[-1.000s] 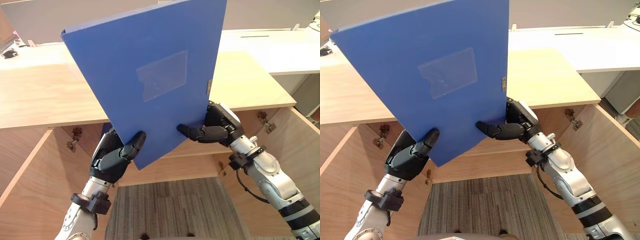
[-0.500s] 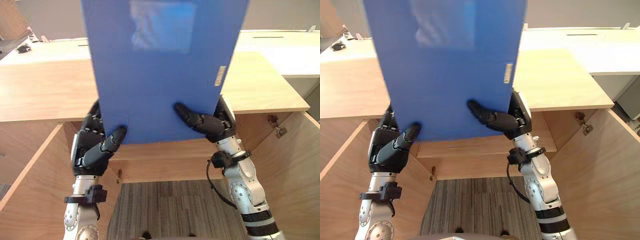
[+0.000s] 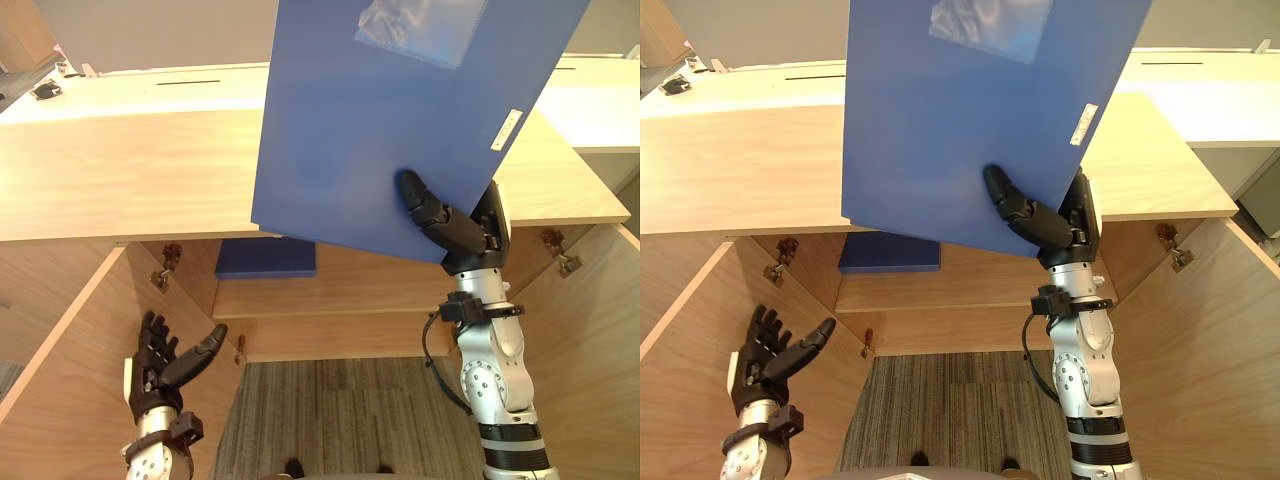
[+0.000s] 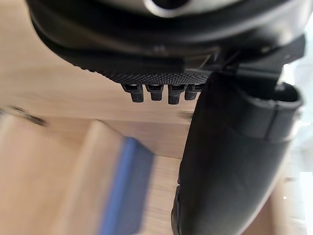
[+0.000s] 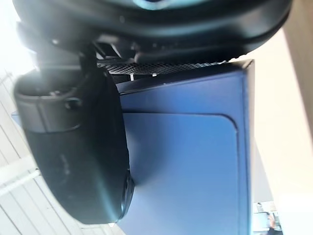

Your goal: Walk over to the cabinet, pick up the folder, carry it to the office cabinet, place the folder inside the office cabinet, then close the office cabinet door

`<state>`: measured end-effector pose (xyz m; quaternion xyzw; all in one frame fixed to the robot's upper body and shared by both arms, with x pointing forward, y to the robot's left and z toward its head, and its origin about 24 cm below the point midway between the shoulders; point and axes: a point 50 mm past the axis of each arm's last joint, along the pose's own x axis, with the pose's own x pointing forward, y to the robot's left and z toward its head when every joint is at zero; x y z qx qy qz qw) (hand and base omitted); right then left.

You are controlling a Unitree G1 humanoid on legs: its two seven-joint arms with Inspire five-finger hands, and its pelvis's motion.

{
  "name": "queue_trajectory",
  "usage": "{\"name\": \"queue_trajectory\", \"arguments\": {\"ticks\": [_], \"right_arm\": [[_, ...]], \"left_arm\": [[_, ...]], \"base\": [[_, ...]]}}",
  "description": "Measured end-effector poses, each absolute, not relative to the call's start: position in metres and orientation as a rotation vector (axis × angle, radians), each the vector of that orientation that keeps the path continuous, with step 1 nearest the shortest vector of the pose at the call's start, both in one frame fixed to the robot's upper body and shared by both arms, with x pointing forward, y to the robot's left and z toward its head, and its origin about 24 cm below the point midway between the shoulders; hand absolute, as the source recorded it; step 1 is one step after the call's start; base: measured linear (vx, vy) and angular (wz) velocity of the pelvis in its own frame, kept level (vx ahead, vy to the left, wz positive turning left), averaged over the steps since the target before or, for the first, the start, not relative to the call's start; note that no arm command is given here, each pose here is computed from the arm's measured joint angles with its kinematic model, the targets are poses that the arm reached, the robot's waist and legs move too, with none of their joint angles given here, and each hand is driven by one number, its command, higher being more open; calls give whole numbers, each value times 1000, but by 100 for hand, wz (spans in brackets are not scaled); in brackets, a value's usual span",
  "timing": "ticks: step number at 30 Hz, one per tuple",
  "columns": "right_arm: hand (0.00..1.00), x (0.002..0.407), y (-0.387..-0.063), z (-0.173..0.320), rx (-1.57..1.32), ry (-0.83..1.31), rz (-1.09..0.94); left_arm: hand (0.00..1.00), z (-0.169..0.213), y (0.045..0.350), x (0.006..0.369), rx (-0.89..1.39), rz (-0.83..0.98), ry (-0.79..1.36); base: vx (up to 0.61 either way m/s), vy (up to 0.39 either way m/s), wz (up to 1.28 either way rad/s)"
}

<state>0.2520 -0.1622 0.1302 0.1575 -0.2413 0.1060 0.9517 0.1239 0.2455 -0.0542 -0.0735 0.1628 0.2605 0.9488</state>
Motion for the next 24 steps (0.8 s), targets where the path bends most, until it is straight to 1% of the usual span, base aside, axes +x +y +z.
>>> {"name": "queue_trajectory", "arguments": {"ticks": [1,3,4,5,7,9,13,16,17,21,24], "right_arm": [[0,251,-161,128,306,-481,218],[0,248,-151,121,257,-439,258],[0,247,-147,119,241,-429,275],[0,246,-137,117,194,-417,325],[0,246,-129,117,161,-411,363],[0,256,-112,118,84,-411,435],[0,271,-91,115,-57,-400,470],[0,271,-73,124,-147,-455,524],[0,273,-70,129,-189,-490,525],[0,281,-66,146,-274,-576,482],[0,283,-67,150,-265,-592,447]], "left_arm": [[100,-62,244,121,-149,533,372],[100,-93,238,104,-140,537,549],[100,-101,236,99,-136,533,594],[100,-118,230,95,-116,503,704],[100,-126,225,94,-114,484,755],[100,-134,217,106,-127,452,794],[100,-127,220,133,-73,406,748],[100,-123,219,146,-58,391,718],[100,-118,218,157,-57,379,688],[100,-100,214,193,-65,349,572],[100,-83,212,214,-75,354,479]], "base": [[-21,-22,-3],[-22,-27,-6],[-48,-13,-5],[-65,-5,-3],[-98,-19,-5],[-171,-41,-15],[-199,-27,-14],[-200,6,-14],[-186,0,-4],[-184,3,0],[-152,-26,14]]}}
